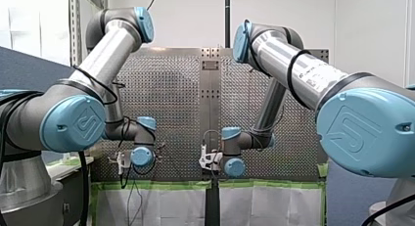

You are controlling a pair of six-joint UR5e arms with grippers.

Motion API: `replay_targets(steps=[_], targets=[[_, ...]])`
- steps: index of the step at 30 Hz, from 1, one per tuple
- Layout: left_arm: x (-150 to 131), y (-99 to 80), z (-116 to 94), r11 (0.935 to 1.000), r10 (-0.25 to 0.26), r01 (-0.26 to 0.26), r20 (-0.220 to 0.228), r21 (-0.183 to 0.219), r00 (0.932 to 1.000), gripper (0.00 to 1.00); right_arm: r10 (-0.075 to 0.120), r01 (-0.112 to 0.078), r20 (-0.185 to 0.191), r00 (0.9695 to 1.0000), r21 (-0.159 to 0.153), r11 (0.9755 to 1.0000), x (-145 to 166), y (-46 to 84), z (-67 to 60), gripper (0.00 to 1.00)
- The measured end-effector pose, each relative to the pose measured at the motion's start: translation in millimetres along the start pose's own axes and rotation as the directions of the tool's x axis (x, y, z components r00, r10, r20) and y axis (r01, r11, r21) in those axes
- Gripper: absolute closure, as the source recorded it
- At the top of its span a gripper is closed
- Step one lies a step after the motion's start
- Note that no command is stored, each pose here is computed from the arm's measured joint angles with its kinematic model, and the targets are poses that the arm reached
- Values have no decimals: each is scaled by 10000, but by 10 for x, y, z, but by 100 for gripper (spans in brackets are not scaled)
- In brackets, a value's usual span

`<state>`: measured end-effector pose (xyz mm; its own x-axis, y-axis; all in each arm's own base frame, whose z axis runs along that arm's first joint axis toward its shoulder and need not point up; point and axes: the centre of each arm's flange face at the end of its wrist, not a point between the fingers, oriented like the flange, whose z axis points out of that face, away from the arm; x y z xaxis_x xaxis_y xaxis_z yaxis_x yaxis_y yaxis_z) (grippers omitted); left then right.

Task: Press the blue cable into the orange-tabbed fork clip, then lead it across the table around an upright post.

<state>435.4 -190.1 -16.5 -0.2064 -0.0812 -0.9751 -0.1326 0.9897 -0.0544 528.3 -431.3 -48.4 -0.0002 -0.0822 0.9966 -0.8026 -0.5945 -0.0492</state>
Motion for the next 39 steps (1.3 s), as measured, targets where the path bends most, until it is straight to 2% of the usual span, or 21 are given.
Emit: replay_targets(steps=[10,18,24,32,39], targets=[[-45,7,3,9998,-141,140,48,107,9999,100,18,-18,-25,10000,0,10000,18,-3,34,100],[-132,4,145,9985,-482,469,453,293,9978,100,-11,11,23,10000,-6,10000,31,-2,54,100],[-186,22,242,9982,-550,536,568,252,9969,100,-23,24,101,9999,-27,10000,44,8,74,100],[-200,60,281,9982,-576,565,661,186,9962,100,-19,21,138,9999,-164,9999,40,71,87,100],[-202,53,288,9980,-557,535,647,343,9963,100,3,6,244,9997,-362,9993,-28,151,85,100]])
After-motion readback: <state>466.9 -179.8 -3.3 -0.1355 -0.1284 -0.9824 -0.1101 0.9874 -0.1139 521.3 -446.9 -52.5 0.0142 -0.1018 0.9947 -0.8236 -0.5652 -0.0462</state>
